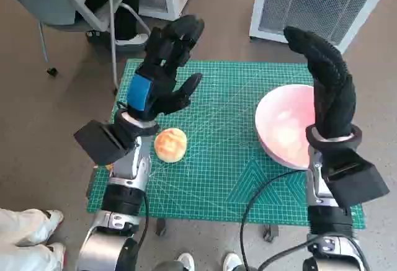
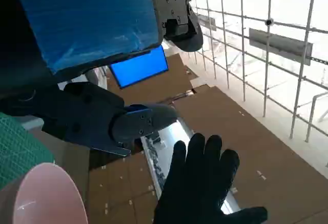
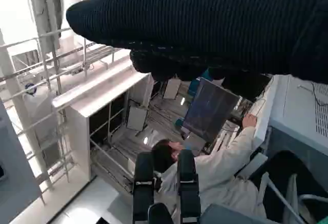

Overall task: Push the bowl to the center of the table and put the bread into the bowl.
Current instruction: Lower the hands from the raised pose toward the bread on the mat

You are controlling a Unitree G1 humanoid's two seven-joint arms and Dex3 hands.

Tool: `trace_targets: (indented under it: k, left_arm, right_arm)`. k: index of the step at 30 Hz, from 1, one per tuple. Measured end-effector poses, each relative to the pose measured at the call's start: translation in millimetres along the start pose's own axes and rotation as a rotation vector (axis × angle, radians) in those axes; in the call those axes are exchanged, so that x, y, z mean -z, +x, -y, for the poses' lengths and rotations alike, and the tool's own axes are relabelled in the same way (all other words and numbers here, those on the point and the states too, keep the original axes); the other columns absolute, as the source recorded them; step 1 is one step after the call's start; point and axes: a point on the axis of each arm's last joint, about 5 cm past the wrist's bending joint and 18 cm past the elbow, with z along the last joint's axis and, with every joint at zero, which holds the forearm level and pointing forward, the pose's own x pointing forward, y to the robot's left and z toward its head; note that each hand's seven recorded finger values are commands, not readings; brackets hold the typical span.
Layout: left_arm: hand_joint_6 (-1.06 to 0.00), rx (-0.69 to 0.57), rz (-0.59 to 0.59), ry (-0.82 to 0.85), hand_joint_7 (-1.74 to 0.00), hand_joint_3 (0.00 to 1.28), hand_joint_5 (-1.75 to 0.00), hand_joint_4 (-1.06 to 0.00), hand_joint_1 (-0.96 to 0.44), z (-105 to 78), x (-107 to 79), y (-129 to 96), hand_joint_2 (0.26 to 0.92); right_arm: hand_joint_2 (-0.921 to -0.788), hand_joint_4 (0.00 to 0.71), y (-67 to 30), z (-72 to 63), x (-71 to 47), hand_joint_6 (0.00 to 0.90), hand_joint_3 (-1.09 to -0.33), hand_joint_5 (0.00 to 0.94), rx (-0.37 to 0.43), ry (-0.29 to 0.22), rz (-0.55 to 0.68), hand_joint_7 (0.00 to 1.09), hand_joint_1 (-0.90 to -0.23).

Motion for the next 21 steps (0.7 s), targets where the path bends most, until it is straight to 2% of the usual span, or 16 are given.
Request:
trace_targets:
  k: [21]
  left_arm:
    - [0.00, -0.001, -0.003, -0.005, -0.74, 0.50, -0.16, -0.16, -0.32, 1.1, 1.8, -0.6, 0.916]
  right_arm:
    - [-0.921, 0.276, -0.7, 3.2, -0.2, 0.028, -0.757, 0.000, 0.005, -0.021, 0.000, 0.66, -0.586]
